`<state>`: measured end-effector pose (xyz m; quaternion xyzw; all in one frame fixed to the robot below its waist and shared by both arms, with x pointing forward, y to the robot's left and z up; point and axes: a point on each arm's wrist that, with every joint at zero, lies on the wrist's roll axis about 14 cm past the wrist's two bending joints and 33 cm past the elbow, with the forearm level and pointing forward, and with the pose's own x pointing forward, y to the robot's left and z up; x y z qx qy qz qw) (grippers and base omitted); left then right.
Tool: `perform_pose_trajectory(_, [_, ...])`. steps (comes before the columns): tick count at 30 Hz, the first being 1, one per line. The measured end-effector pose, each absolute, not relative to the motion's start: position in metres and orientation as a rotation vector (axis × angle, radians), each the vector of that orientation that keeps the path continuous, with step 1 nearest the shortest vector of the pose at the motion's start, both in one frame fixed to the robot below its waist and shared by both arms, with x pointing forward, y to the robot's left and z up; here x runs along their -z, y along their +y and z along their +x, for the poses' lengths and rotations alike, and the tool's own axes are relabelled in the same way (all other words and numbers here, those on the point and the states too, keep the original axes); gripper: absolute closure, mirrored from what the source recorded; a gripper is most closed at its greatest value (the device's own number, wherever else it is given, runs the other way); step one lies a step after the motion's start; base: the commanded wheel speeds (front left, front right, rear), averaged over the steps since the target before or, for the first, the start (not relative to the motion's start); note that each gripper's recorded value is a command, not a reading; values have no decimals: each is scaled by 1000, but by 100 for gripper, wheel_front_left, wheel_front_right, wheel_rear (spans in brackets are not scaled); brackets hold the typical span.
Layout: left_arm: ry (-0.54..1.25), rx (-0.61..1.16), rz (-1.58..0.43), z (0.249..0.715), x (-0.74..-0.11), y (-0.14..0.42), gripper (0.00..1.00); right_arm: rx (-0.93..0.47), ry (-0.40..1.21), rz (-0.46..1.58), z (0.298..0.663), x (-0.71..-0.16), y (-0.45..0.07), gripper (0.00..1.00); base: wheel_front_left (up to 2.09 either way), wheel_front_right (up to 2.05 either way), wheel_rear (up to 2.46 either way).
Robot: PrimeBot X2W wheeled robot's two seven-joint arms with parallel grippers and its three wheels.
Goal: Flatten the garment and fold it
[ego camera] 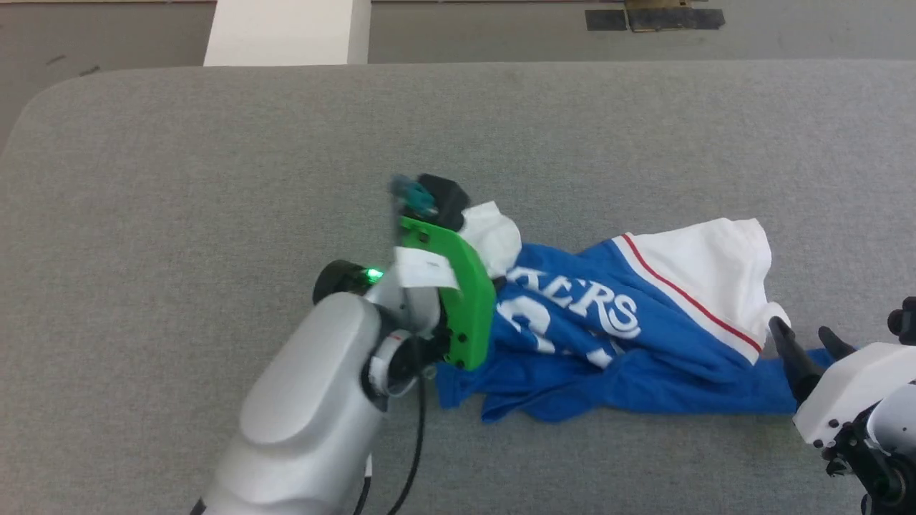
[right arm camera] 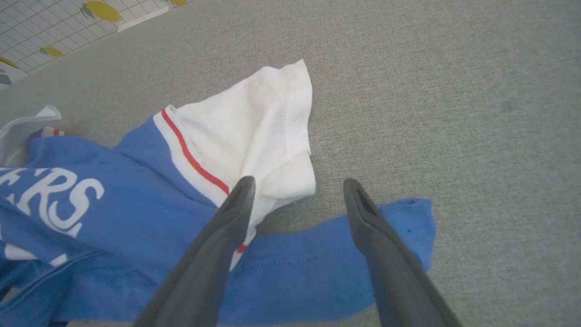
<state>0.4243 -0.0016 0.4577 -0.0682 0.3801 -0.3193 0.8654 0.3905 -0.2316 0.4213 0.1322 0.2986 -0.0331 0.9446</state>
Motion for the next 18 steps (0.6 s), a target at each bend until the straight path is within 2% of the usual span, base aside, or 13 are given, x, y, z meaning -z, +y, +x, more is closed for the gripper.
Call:
perform_pose_trajectory(3, [724, 582, -278, 433, -471, 18, 100, 56, 604, 269, 393, -422, -228, 0, 0, 0, 0])
perform_pose_trajectory(8, [639, 311, -513, 430, -467, 87, 100, 22, 602, 264, 398, -424, -217, 0, 0, 0, 0])
perform_pose_trajectory(11, [681, 148, -636, 403, -437, 121, 100, 4, 602, 261, 401, -424, -211, 0, 0, 0, 0])
perform_pose_trajectory(15, [752, 52, -705, 376, -409, 135, 100, -9, 610, 259, 402, -423, -207, 0, 0, 0, 0])
perform_pose_trajectory(16, [765, 43, -713, 373, -405, 136, 89, -11, 612, 258, 403, -423, -206, 0, 0, 0, 0])
perform_pose_trajectory(17, [775, 36, -722, 370, -402, 136, 24, -13, 613, 258, 403, -422, -206, 0, 0, 0, 0])
perform_pose_trajectory(18, [774, 33, -729, 370, -402, 136, 0, -15, 613, 258, 403, -423, -205, 0, 0, 0, 0])
